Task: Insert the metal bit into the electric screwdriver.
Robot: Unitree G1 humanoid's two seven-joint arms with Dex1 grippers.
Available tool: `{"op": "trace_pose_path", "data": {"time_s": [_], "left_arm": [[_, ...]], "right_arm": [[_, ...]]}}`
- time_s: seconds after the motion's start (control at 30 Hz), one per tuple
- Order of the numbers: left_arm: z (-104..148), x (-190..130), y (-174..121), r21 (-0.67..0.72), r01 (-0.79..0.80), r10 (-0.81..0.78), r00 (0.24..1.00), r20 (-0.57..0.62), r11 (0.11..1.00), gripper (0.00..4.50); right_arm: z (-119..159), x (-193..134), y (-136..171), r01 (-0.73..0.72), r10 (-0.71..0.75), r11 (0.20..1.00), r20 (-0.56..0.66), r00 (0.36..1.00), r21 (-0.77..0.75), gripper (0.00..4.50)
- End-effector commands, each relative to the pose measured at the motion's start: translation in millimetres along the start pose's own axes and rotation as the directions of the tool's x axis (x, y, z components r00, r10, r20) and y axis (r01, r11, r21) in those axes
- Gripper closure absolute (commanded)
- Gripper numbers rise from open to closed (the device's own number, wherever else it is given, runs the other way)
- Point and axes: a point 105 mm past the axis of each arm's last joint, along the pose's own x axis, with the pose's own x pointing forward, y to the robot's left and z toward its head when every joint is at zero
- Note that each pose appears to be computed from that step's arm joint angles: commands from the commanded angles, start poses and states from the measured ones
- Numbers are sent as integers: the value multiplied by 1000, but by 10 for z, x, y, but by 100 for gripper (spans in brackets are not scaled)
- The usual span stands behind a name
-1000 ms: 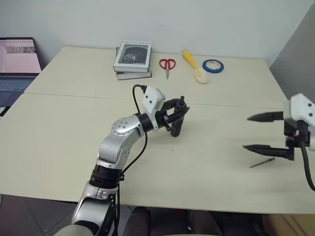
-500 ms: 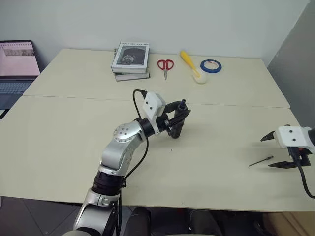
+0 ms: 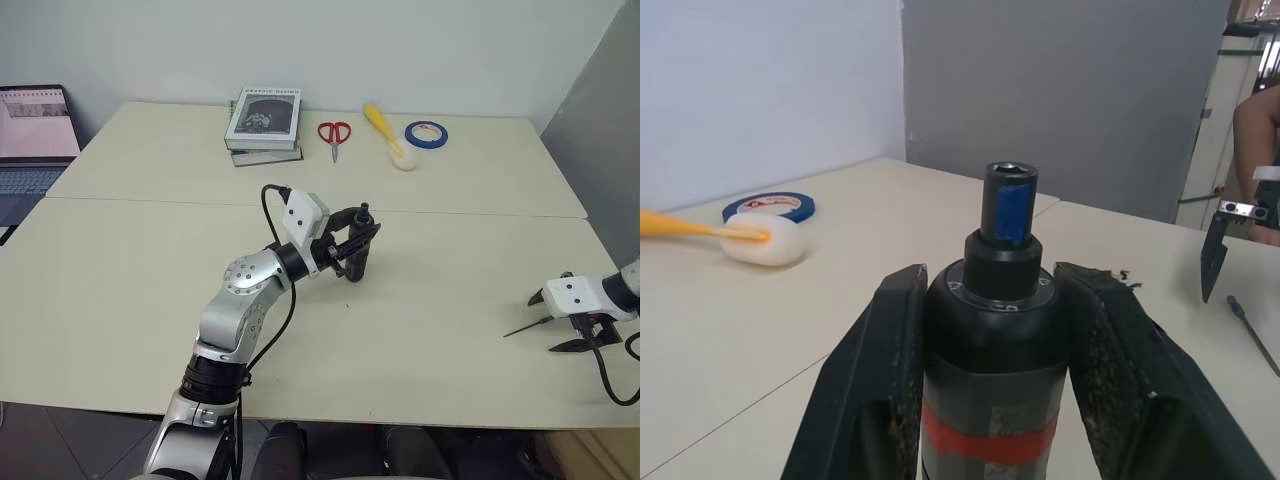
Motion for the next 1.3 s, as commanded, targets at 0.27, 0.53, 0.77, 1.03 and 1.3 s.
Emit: {"op": "trace_pose_path", "data": {"time_s": [0.27, 0.53, 0.77, 1.03, 1.3], "left_arm": [[-3, -18, 26, 10, 8, -8, 1000, -17, 1000, 286], [0, -25, 51, 16, -3, 4, 1000, -18, 1000, 286], [-3, -36, 63, 19, -8, 8, 1000, -20, 1000, 286], [18, -24, 93, 25, -15, 15, 1000, -15, 1000, 286], [193, 17, 145, 33, -16, 15, 1000, 23, 999, 286]], "right_arm": [[6, 24, -67, -25, 24, 998, -25, 999, -61, 18], [33, 105, -86, -66, 62, 993, -45, 997, -94, 197], [39, 142, -105, -69, 64, 992, -56, 996, -106, 357], [57, 91, -179, -27, 21, 994, -56, 998, -109, 450], [236, -173, -306, 78, -75, 995, 43, 996, -60, 450]]}}
